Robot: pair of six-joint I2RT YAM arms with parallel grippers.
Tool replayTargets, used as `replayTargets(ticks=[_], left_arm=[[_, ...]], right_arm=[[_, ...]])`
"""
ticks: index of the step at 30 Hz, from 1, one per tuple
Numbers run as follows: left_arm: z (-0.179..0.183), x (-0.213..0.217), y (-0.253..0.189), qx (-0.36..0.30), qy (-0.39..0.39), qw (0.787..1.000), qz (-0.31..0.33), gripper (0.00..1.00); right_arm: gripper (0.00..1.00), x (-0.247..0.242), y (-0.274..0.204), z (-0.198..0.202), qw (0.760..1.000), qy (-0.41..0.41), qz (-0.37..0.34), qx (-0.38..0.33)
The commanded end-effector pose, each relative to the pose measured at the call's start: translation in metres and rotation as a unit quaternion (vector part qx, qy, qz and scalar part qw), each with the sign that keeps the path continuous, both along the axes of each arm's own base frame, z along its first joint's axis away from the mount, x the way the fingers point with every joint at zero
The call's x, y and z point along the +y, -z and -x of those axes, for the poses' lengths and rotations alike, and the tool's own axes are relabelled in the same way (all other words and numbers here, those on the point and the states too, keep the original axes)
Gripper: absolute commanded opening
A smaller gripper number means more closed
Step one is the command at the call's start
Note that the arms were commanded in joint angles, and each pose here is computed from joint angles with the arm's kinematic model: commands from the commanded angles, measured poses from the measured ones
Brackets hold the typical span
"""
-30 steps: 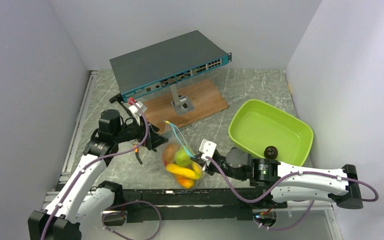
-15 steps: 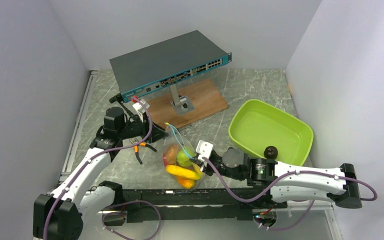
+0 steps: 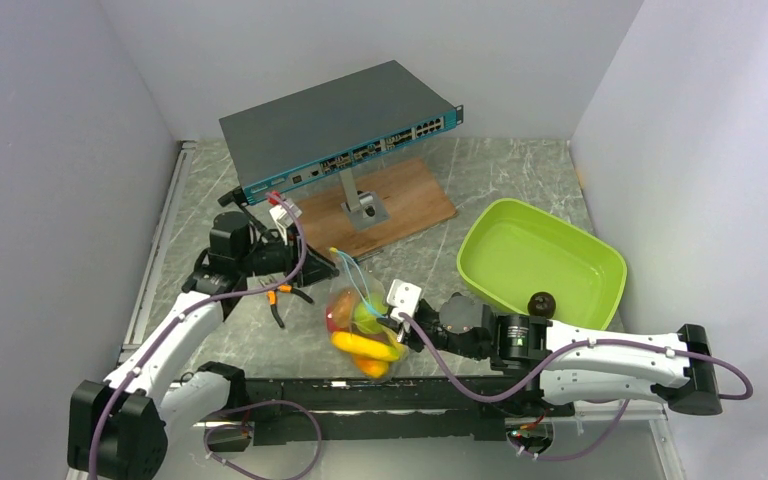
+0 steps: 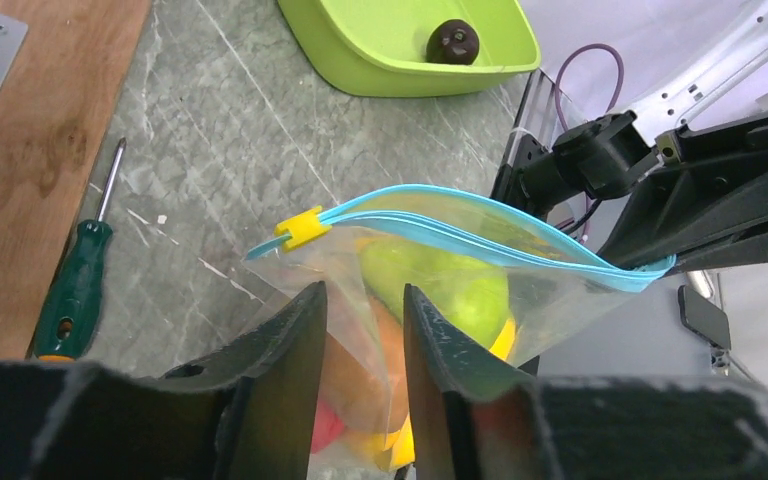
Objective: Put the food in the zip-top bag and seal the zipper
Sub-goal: Adjust the zipper food storage bag at the center of the board.
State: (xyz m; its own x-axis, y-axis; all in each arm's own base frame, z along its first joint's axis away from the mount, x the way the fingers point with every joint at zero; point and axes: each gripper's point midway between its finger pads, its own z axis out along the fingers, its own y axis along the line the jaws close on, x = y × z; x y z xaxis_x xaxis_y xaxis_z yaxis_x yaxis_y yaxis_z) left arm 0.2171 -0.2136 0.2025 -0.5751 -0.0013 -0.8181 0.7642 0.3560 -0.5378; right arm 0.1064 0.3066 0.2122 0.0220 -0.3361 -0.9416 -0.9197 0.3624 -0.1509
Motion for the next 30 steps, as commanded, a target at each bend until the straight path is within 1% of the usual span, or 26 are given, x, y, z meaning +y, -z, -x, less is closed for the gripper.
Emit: replayTargets(ticks=[1,3,6,8,9,13,14,16,18,19,20,21,22,23,24,26,30], left_arm=[[0.002,0.001,-0.005,-0.012,0.007,1.000,-0.007,0.41],[-0.002,0.002,0.004,0.007,0.000,1.000,-0.022,0.45],[-0.015,0.006,0.014,0.036,-0.032,0.998,-0.043,0.59],[-0.014,0.003,0.014,0.045,-0.017,0.998,-0.038,0.59],[-0.013,0.001,0.012,0.045,-0.009,0.998,-0.032,0.55],[-0.004,-0.003,-0.001,0.018,0.016,1.000,-0.007,0.18],[-0.002,-0.002,-0.002,0.013,0.019,1.000,-0.007,0.11],[0.001,-0.002,-0.002,0.013,0.025,1.000,-0.008,0.08],[0.003,-0.003,-0.001,0.016,0.032,0.999,-0.006,0.05],[0.004,-0.003,-0.001,0.015,0.033,0.999,-0.005,0.04],[0.004,-0.003,-0.002,0.013,0.032,0.999,-0.005,0.02],[0.005,-0.002,-0.003,0.009,0.031,0.999,-0.005,0.00],[0.004,-0.001,-0.003,0.006,0.026,1.000,-0.007,0.00],[0.005,-0.001,-0.004,0.001,0.025,1.000,-0.006,0.00],[0.006,0.000,-0.005,-0.003,0.023,1.000,-0.005,0.00],[0.008,0.000,-0.009,-0.012,0.019,1.000,-0.002,0.00],[0.012,0.002,-0.012,-0.029,0.017,0.999,-0.005,0.00]], right_arm=[[0.00,0.003,-0.033,-0.001,0.999,0.003,-0.047,-0.005],[0.00,0.004,-0.034,-0.001,0.999,0.002,-0.046,-0.005],[0.00,0.004,-0.033,0.001,0.999,-0.001,-0.046,-0.003],[0.00,0.005,-0.033,0.001,0.999,-0.002,-0.047,-0.002],[0.00,0.005,-0.033,0.001,0.999,-0.002,-0.048,-0.001],[0.00,0.002,-0.033,-0.003,0.999,0.014,-0.045,0.005],[0.00,0.001,-0.035,-0.004,0.999,0.021,-0.046,0.005],[0.01,-0.002,-0.037,-0.008,0.998,0.038,-0.041,0.010],[0.09,-0.001,-0.039,-0.010,0.998,0.048,-0.032,0.017],[0.17,0.001,-0.039,-0.012,0.998,0.055,-0.025,0.023],[0.27,0.001,-0.038,-0.016,0.997,0.072,-0.018,0.028],[0.41,-0.001,-0.040,-0.025,0.994,0.105,-0.016,0.032],[0.59,-0.002,-0.041,-0.032,0.990,0.136,-0.013,0.037],[0.73,-0.003,-0.040,-0.040,0.985,0.166,-0.005,0.041],[0.83,-0.001,-0.042,-0.045,0.981,0.187,0.001,0.045],[0.89,0.004,-0.048,-0.053,0.974,0.221,0.024,0.047],[0.92,0.018,-0.051,-0.070,0.962,0.265,0.050,0.032]])
